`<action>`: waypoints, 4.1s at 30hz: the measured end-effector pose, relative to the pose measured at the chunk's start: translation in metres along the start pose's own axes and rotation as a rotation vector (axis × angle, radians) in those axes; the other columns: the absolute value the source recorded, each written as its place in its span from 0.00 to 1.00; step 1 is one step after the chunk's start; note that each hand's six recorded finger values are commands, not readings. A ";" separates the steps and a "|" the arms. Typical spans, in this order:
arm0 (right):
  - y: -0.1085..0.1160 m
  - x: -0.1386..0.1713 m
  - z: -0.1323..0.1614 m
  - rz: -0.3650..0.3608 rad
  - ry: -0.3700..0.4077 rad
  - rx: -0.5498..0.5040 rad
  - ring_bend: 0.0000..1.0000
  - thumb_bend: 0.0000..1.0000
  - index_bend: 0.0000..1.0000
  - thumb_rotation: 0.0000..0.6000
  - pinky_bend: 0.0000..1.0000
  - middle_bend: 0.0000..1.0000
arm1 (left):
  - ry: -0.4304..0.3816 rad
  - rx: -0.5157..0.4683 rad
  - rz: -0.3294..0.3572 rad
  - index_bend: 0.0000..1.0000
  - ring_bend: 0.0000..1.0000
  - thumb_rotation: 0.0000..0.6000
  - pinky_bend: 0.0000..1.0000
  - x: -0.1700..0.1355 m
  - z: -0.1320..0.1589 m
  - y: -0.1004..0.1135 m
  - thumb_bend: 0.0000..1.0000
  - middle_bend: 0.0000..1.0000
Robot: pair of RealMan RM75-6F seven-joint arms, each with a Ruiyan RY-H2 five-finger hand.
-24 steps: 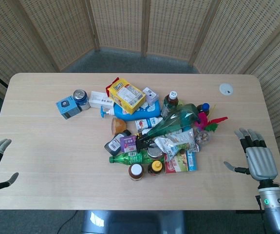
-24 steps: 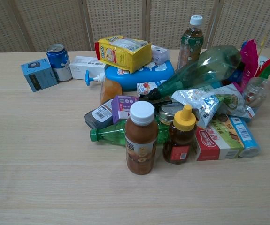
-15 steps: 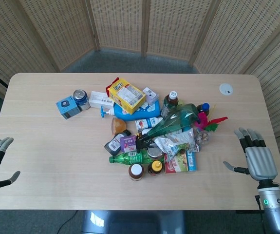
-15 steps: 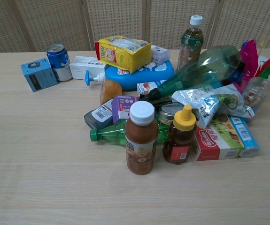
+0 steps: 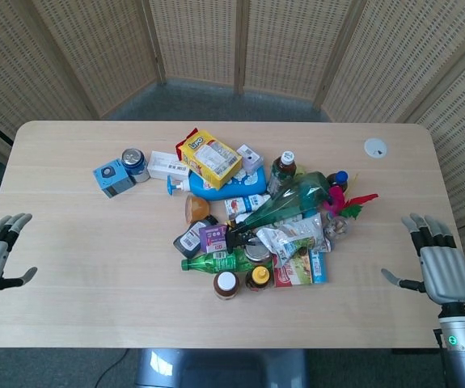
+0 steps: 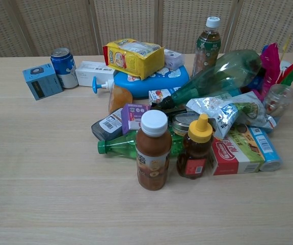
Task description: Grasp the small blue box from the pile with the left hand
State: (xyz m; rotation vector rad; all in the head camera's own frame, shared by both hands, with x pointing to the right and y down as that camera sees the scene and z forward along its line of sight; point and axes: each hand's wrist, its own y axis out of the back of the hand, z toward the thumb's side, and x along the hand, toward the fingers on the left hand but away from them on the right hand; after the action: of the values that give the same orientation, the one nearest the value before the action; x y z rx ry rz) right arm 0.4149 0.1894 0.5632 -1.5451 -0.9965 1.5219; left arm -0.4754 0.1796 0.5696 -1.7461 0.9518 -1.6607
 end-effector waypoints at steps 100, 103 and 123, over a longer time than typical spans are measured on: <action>0.050 0.061 -0.056 -0.108 -0.216 0.043 0.00 0.18 0.00 0.65 0.00 0.00 | -0.322 0.070 -0.187 0.00 0.00 1.00 0.00 0.148 0.117 -0.082 0.30 0.00; 0.050 0.061 -0.057 -0.110 -0.219 0.040 0.00 0.18 0.00 0.65 0.00 0.00 | -0.310 0.089 -0.192 0.00 0.00 1.00 0.00 0.155 0.118 -0.089 0.30 0.00; 0.046 0.065 -0.067 -0.111 -0.242 0.025 0.00 0.18 0.00 0.65 0.00 0.00 | -0.273 0.041 -0.052 0.70 0.85 1.00 0.81 0.184 0.146 -0.111 0.39 0.76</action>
State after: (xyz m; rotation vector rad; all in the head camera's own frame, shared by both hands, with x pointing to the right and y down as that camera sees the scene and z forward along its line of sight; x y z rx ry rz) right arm 0.4830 0.2298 0.4950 -1.2865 -1.1733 1.6622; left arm -0.3185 0.0884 0.7554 -1.9234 0.7473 -1.4144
